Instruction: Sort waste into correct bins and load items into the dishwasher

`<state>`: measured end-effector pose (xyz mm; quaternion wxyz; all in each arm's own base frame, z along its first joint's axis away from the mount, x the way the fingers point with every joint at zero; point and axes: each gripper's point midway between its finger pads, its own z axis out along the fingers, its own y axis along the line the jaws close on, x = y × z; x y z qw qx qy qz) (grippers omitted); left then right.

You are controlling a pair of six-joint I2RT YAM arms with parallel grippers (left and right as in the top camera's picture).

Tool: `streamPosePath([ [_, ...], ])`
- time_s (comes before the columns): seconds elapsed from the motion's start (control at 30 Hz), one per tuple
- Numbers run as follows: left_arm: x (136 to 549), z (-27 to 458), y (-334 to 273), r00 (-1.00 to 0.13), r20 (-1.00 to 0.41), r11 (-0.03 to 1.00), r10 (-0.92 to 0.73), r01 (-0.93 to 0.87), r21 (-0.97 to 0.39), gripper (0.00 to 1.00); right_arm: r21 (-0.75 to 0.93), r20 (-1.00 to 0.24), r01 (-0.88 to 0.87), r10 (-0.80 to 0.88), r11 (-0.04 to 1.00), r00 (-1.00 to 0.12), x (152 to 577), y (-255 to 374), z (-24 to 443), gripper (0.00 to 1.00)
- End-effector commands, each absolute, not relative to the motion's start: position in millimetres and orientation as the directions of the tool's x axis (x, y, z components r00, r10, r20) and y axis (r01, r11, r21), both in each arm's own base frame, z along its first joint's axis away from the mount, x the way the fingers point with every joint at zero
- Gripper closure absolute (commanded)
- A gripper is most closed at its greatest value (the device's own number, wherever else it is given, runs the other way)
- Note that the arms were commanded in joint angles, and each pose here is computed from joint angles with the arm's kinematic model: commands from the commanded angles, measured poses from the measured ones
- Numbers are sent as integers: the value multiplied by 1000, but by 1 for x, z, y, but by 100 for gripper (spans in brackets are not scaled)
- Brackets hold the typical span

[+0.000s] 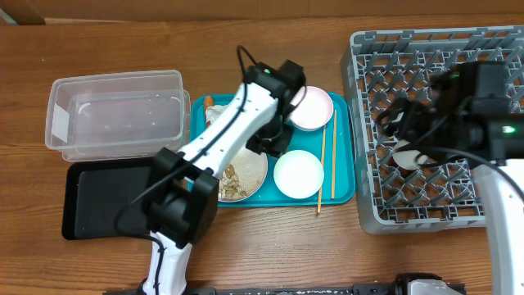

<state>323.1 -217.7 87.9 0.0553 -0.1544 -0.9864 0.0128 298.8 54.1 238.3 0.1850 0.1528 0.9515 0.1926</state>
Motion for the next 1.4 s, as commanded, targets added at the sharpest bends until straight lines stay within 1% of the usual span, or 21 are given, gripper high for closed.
streamPosePath([
  [0.0, 345, 142, -175, -987, -28, 987, 157, 158, -25, 65, 367, -233, 81, 176, 927, -957, 283, 96, 199, 21],
  [0.07, 350, 172, -147, -993, -96, 996, 70, 75, -47, 63, 312, -206, 48, 116, 949, -972, 278, 112, 176, 23],
  [0.13, 353, 197, -123, -987, -158, 997, -14, -3, -71, 61, 256, -185, 47, 97, 965, -978, 275, 119, 157, 29],
  [0.2, 354, 229, -90, -962, -238, 988, -137, -114, -108, 59, 195, -170, 52, 86, 979, -982, 275, 123, 139, 31],
  [0.33, 343, 279, -27, -864, -363, 936, -349, -304, -178, 43, 150, -150, 14, 36, 989, -988, 282, 137, 109, 41],
  [0.37, 338, 289, -14, -837, -386, 921, -387, -338, -191, 34, 149, -144, 16, 38, 989, -989, 285, 139, 103, 43],
  [0.4, 325, 307, 13, -782, -427, 891, -454, -401, -211, 21, 141, -122, 32, 50, 989, -991, 290, 142, 89, 52],
  [0.43, 321, 310, 21, -768, -434, 882, -471, -420, -214, 12, 135, -109, 34, 49, 990, -993, 291, 143, 83, 54],
  [0.47, 315, 314, 30, -750, -440, 869, -494, -447, -214, 0, 126, -91, 36, 48, 991, -995, 292, 143, 75, 56],
  [0.53, 305, 317, 41, -731, -438, 850, -524, -481, -213, 0, 114, -44, 41, 46, 993, -998, 289, 144, 60, 62],
  [0.63, 297, 315, 51, -724, -426, 836, -543, -512, -196, 0, 134, 38, 45, 40, 990, -998, 282, 151, 42, 66],
  [0.7, 295, 314, 57, -720, -430, 832, -544, -529, -167, 0, 130, 57, 46, 39, 990, -998, 280, 152, 37, 70],
  [0.87, 294, 314, 62, -714, -441, 828, -543, -541, -144, 0, 149, 50, 43, 36, 988, -998, 282, 156, 37, 72],
  [0.93, 294, 314, 62, -714, -441, 828, -543, -541, -144, 0, 154, 41, 42, 36, 987, -998, 284, 157, 37, 76],
  [1.03, 294, 314, 62, -714, -442, 829, -543, -541, -144, 0, 164, 28, 36, 31, 986, -999, 287, 160, 37, 80],
  [1.3, 294, 314, 62, -714, -442, 829, -543, -541, -145, 0, 185, -5, 24, 25, 983, -1000, 291, 172, 38, 81],
  [1.33, 294, 314, 62, -714, -442, 829, -543, -541, -145, 0, 183, -4, 44, 45, 982, -999, 292, 172, 38, 87],
  [1.37, 294, 314, 62, -714, -442, 829, -543, -541, -145, 0, 183, -3, 59, 60, 981, -998, 292, 172, 38, 91],
])
